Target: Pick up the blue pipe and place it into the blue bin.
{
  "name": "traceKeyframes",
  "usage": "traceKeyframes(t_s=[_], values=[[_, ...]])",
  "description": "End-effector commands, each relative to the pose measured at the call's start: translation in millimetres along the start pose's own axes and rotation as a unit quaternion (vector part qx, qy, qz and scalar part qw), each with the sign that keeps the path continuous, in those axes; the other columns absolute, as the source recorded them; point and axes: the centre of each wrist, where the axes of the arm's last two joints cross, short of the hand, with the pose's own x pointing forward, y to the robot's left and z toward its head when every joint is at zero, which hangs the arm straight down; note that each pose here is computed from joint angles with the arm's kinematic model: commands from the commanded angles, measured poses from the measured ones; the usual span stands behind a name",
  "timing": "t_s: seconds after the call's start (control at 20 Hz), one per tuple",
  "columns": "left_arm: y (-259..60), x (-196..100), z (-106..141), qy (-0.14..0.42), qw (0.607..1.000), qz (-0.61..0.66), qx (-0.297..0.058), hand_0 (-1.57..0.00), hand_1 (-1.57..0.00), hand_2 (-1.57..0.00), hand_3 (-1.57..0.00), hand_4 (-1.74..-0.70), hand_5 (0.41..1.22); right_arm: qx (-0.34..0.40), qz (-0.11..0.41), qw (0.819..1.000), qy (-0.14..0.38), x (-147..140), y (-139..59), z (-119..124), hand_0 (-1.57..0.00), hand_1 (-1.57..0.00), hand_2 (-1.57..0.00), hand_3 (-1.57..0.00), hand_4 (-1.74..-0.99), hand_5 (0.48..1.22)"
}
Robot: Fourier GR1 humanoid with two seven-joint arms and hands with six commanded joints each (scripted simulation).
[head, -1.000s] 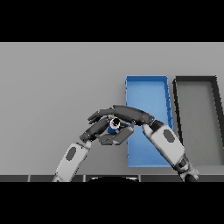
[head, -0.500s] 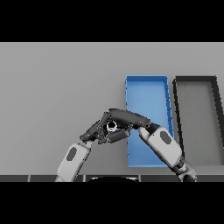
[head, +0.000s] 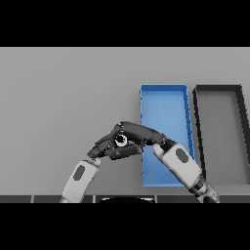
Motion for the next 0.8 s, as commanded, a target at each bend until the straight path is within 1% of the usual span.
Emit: traceKeyframes(t_s=[0.0,0.05,0.1,0.2,0.25,0.3,0.4,0.5,0.65,0.75], values=[[3.3,-1.6,3.4,-0.007,1.000,0.002,-0.016,-0.94,-0.86,-0.83,-0.75,-1.37,1.221,-0.001,-0.003,1.000,0.005,1.8,0.5,-0.9,-1.56,-1.56,-1.56,-1.55,-1.736,1.205],[1.8,-0.8,1.1,0.003,1.000,-0.005,-0.031,-0.75,-0.69,-0.66,-0.60,-1.28,1.221,0.002,-0.006,1.000,0.010,1.6,3.1,0.7,-1.56,-1.56,-1.56,-1.56,-1.737,1.208],[4.0,-2.1,1.7,0.008,0.999,-0.013,-0.034,-0.60,-0.55,-0.53,-0.48,-1.21,1.221,0.000,-0.006,1.000,0.020,2.6,0.7,1.1,-1.56,-1.56,-1.56,-1.56,-1.738,1.211],[2.2,-3.0,1.1,0.022,0.999,-0.022,-0.038,-0.38,-0.35,-0.34,-0.30,-1.08,1.029,-0.005,-0.001,1.000,0.031,2.6,1.5,1.6,-1.57,-1.57,-1.57,-1.56,-1.739,1.214],[6.0,-4.0,1.8,0.031,0.999,-0.018,-0.032,-0.31,-0.28,-0.27,-0.24,-1.05,0.938,-0.008,-0.003,1.000,0.023,3.7,2.2,2.4,-1.57,-1.57,-1.57,-1.56,-1.739,1.216],[2.9,-4.7,3.3,0.036,0.999,-0.013,-0.029,-0.24,-0.22,-0.22,-0.19,-1.02,0.848,-0.005,0.002,1.000,0.019,4.9,3.9,4.1,-1.57,-1.57,-1.57,-1.57,-1.740,1.217],[3.8,-3.2,0.6,0.043,0.999,-0.009,-0.025,-0.16,-0.14,-0.14,-0.12,-0.98,0.704,-0.011,0.003,1.000,0.016,3.5,6.0,6.2,-1.57,-1.57,-1.57,-1.57,-1.740,1.218],[5.1,-0.6,-2.0,0.054,0.998,0.007,-0.022,-0.10,-0.09,-0.09,-0.08,-0.97,0.603,-0.010,-0.001,1.000,0.016,3.0,8.5,1.6,-1.57,-1.57,-1.57,-1.57,-1.740,1.219],[6.2,-5.9,5.2,0.064,0.998,-0.005,-0.016,-0.05,-0.05,-0.04,-0.04,-0.95,0.513,-0.017,-0.017,1.000,0.002,2.9,4.1,1.9,-1.57,-1.57,-1.57,-1.57,-1.741,1.220],[6.9,-10.4,8.1,0.073,0.997,-0.009,-0.018,-0.03,-0.03,-0.03,-0.03,-0.93,0.484,-0.017,-0.055,0.998,-0.010,12.6,-1.9,-0.2,-1.57,-1.57,-1.57,-1.57,-1.741,1.220]])
